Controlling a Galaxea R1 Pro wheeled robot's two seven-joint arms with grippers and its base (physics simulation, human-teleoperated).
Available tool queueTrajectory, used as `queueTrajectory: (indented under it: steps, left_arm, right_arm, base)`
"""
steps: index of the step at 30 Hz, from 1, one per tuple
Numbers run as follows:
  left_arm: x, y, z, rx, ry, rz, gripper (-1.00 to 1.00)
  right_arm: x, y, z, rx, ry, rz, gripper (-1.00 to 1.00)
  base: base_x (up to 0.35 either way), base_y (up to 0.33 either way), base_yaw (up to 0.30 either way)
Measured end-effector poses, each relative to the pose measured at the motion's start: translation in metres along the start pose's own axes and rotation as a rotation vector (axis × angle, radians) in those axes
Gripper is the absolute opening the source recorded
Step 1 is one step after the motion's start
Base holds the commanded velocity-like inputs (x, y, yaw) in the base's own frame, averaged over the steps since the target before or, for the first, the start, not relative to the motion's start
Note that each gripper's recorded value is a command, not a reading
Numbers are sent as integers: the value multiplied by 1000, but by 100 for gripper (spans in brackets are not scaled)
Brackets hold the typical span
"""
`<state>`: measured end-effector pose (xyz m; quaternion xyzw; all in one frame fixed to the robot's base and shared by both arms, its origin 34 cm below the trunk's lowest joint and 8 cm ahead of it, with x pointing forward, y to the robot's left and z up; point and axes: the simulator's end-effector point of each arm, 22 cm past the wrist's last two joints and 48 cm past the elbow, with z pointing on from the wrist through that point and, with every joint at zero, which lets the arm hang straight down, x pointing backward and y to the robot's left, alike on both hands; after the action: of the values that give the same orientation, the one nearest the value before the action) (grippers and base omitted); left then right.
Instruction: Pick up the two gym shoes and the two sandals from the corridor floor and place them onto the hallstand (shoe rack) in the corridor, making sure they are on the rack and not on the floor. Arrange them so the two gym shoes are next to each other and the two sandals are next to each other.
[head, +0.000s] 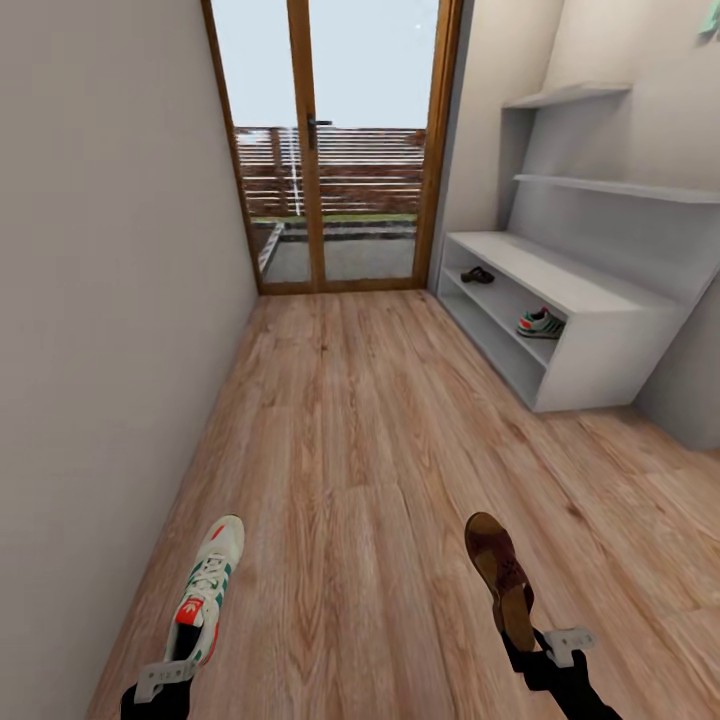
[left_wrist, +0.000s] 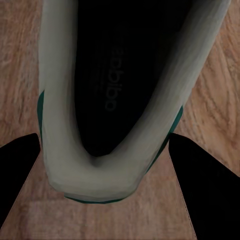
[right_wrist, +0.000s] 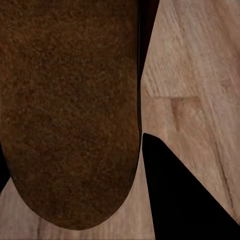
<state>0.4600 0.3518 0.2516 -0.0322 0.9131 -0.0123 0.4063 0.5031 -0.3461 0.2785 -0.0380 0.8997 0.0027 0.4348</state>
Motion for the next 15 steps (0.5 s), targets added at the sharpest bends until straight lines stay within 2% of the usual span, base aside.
queueTrajectory:
  steps: [15]
  left_arm:
    - [0, 0, 0, 0, -1, 0, -100]
  right_arm:
    - [0, 1, 0, -2, 1, -1, -100]
  base:
    - [340, 0, 0]
